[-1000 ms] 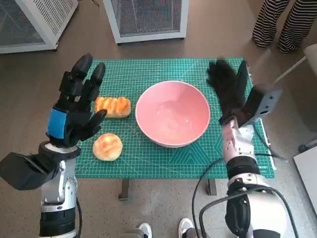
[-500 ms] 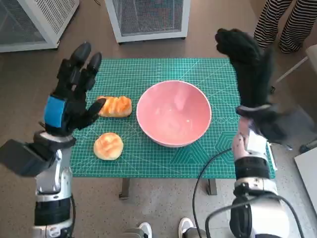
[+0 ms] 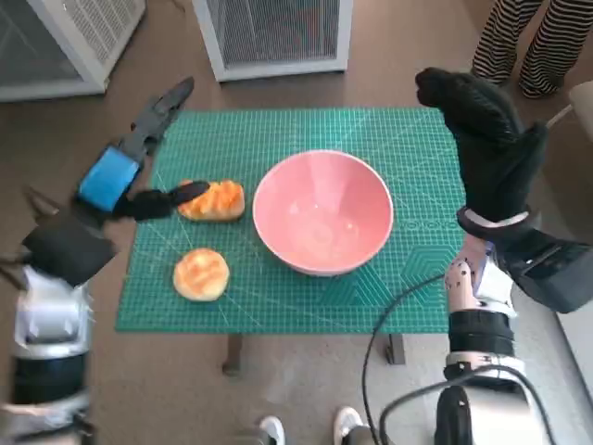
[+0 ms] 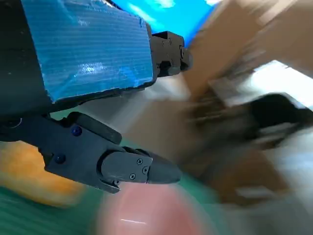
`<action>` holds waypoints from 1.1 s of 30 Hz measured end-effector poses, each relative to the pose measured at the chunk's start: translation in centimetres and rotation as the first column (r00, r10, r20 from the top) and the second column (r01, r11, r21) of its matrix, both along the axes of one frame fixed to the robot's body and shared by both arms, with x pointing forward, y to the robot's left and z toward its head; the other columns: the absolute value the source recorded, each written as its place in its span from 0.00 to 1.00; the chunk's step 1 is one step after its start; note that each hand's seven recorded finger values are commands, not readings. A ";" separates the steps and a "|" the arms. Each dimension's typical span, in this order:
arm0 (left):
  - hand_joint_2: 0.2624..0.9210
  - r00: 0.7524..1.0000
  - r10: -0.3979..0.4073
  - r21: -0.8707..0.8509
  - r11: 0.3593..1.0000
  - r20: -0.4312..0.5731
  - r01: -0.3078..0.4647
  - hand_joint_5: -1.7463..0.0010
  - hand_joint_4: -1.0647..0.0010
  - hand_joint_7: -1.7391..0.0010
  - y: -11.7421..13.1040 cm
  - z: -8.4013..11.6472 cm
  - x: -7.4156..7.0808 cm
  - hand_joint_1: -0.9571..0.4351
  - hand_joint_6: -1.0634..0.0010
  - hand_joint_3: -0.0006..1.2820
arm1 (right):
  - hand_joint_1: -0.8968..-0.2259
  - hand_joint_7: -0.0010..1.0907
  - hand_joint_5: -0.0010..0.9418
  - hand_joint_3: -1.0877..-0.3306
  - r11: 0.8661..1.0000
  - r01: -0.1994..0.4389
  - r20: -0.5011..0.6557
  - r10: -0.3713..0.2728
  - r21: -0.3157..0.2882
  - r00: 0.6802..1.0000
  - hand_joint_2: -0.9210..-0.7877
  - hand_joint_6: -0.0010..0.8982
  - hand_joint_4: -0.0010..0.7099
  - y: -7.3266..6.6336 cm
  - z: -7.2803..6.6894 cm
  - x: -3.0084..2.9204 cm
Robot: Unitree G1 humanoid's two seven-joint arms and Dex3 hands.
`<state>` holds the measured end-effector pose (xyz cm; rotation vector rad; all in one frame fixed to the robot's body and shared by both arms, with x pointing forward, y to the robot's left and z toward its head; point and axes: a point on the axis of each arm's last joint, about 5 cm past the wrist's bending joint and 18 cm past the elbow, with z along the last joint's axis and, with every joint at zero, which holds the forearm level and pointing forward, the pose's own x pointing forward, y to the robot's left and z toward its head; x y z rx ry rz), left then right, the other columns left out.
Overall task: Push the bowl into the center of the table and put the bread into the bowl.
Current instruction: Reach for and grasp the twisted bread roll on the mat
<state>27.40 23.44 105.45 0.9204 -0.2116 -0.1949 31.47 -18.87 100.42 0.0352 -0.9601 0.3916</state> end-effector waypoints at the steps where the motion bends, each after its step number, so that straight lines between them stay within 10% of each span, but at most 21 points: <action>1: 0.75 1.000 0.019 0.033 0.999 -0.023 -0.018 1.00 1.00 1.00 -0.2 0.2 0.2 0.32 1.00 0.01 | 0.45 0.53 0.02 0.52 1.000 -0.001 0.001 0.001 -0.002 1.000 0.00 0.02 0.30 -0.1 0.0 -0.10; 12: 0.67 0.989 0.059 0.178 0.984 -0.137 -0.034 1.00 1.00 0.97 -2.2 0.6 1.7 0.60 0.89 0.00 | 0.42 0.53 0.02 0.54 1.000 -0.021 0.014 0.021 -0.008 1.000 0.00 0.03 0.31 0.1 0.5 -0.59; 33: 0.69 0.887 0.261 0.438 0.896 -0.380 -0.076 0.99 0.95 0.97 -4.3 -2.3 6.3 0.59 0.82 0.01 | 0.41 0.53 0.01 0.56 1.000 -0.021 -0.001 0.021 -0.008 1.000 0.00 0.04 0.32 0.1 0.4 -0.70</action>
